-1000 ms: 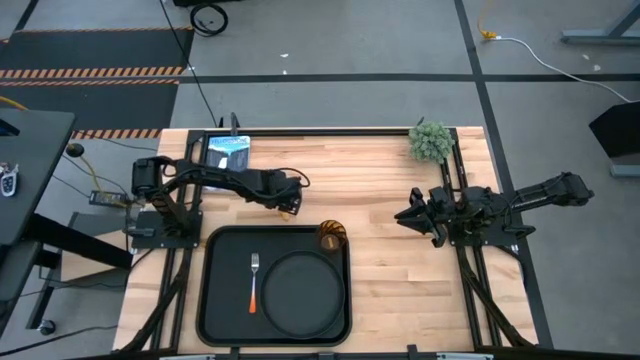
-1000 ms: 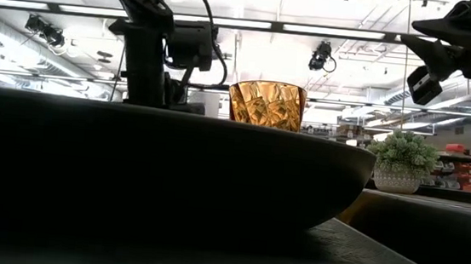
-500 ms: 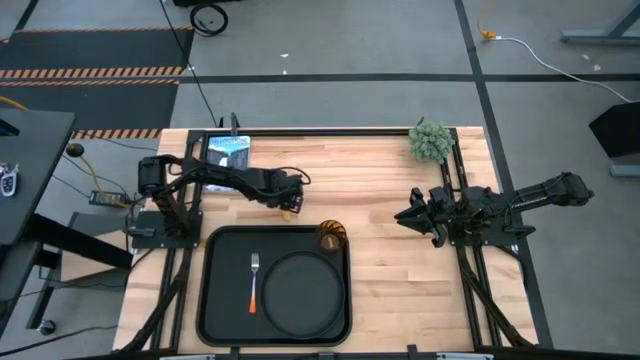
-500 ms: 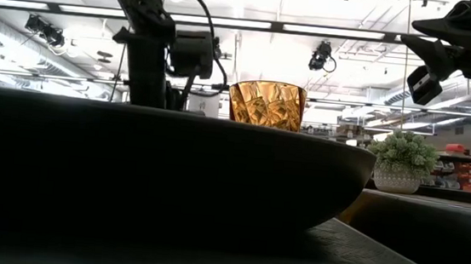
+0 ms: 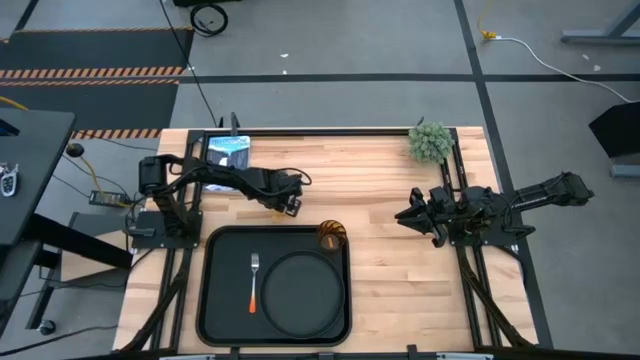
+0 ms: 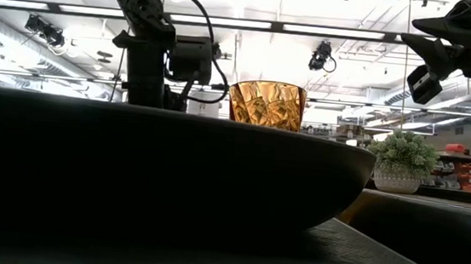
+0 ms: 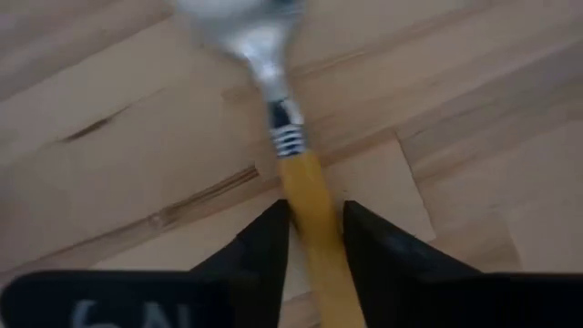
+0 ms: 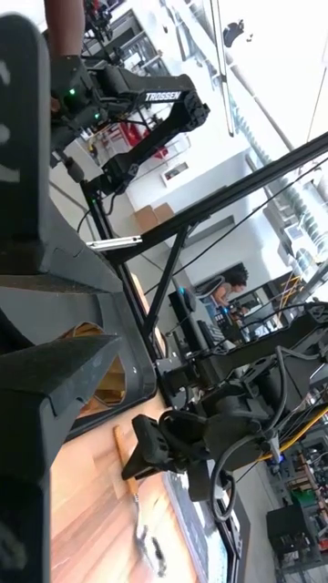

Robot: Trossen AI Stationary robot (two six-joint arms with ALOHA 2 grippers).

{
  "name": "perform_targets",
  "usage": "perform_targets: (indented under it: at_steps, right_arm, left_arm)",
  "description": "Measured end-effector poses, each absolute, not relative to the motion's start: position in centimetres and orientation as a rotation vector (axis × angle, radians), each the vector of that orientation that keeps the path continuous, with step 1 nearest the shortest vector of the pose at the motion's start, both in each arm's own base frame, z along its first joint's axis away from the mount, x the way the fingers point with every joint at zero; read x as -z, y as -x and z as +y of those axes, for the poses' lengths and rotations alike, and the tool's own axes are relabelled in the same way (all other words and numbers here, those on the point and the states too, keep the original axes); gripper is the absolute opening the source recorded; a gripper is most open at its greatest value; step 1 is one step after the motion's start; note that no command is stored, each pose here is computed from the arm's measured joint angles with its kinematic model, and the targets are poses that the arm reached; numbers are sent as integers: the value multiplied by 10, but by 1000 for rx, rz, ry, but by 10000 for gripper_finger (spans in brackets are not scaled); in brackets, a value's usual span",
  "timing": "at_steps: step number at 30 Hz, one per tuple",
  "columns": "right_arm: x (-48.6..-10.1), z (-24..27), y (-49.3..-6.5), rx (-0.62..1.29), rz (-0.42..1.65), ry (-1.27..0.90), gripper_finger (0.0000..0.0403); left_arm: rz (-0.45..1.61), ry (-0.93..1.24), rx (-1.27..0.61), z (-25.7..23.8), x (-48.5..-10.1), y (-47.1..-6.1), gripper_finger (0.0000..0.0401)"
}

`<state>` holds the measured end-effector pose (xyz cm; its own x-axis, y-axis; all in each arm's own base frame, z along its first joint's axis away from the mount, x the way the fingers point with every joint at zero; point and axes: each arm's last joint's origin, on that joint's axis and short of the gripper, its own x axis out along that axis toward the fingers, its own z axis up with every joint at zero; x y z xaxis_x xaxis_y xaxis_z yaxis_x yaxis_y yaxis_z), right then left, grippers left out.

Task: Pick and place plate/cup/fork/spoon on tray
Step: Put the yellow spoon to the left of the orange fork on the black tray

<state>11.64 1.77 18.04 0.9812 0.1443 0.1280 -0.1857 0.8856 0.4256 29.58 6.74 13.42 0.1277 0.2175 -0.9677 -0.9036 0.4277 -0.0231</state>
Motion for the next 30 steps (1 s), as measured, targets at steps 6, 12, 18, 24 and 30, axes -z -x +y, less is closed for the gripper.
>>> perform_targets:
  at_steps: [6, 12, 18, 24, 30]
  right_arm:
    - [-180, 18, -116, -172, -94, -451, 91]
    - [-180, 18, -116, -172, -93, -452, 91]
    - [-180, 18, -116, -172, -93, -451, 91]
    - [-180, 18, -116, -172, -93, -452, 91]
    - [-180, 18, -116, -172, -94, -452, 91]
  left_arm:
    - [1179, 737, -923, 71, -134, -294, 58]
    - [1192, 725, -909, 74, -134, -293, 55]
    - [1189, 683, -909, 75, -142, -292, 55]
    - [1105, 700, -900, 74, -163, -290, 55]
    - [1058, 726, -881, 59, -191, -280, 56]
